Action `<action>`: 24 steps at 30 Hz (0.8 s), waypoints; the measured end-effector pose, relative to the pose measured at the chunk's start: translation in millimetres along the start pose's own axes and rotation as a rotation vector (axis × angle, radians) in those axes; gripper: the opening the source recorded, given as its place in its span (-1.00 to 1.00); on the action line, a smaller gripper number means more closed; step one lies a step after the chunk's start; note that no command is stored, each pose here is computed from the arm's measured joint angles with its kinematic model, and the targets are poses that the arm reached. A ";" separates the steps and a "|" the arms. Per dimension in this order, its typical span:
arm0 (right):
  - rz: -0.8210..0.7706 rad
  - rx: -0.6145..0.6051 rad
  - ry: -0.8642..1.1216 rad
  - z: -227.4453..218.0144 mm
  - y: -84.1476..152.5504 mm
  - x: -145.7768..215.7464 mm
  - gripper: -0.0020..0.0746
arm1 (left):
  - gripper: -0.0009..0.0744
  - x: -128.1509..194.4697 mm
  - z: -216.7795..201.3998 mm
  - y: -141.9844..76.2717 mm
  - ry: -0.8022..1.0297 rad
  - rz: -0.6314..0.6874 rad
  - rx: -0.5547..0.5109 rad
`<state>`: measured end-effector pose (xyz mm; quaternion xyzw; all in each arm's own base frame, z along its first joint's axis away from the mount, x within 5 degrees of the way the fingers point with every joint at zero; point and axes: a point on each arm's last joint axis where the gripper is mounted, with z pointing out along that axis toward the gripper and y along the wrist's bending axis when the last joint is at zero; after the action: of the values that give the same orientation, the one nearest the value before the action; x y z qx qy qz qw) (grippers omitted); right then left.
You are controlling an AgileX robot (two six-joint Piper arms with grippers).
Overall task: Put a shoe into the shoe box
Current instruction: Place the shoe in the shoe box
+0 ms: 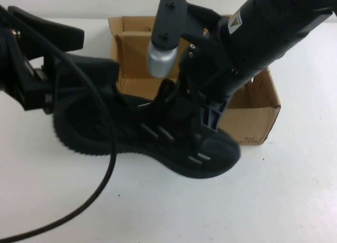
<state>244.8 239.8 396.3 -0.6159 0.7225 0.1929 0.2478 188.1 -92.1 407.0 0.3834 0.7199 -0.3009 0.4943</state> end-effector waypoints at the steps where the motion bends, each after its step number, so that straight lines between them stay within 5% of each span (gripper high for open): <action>1: 0.010 0.024 0.025 0.6 -2.5 2.2 -0.88 | 0.80 -1.1 0.0 -0.3 -0.012 -0.011 0.003; 8: 0.009 0.218 0.199 -1.6 -20.8 17.8 -0.88 | 0.73 -8.9 -9.0 -9.5 -0.070 -0.027 0.001; 10: 0.002 0.255 0.218 -3.9 -26.2 18.3 -0.88 | 0.39 -6.9 -13.4 -12.3 -0.038 -0.013 -0.025; 13: 0.014 0.285 0.204 -7.2 -39.0 13.7 -0.88 | -0.47 -0.8 -19.2 -13.5 0.041 0.022 -0.080; 16: 0.018 0.324 0.173 -14.0 -57.0 6.6 -0.88 | -0.83 5.1 -26.2 -13.2 0.114 0.021 -0.155; 24: -0.042 0.379 0.168 0.9 -108.0 -0.7 -0.88 | -0.97 11.5 -50.8 -17.7 0.186 -0.055 -0.363</action>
<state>351.4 222.8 398.8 -0.5873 0.7509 -0.0038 0.3020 146.1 -57.2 413.9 0.2944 0.8149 -0.1428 0.4784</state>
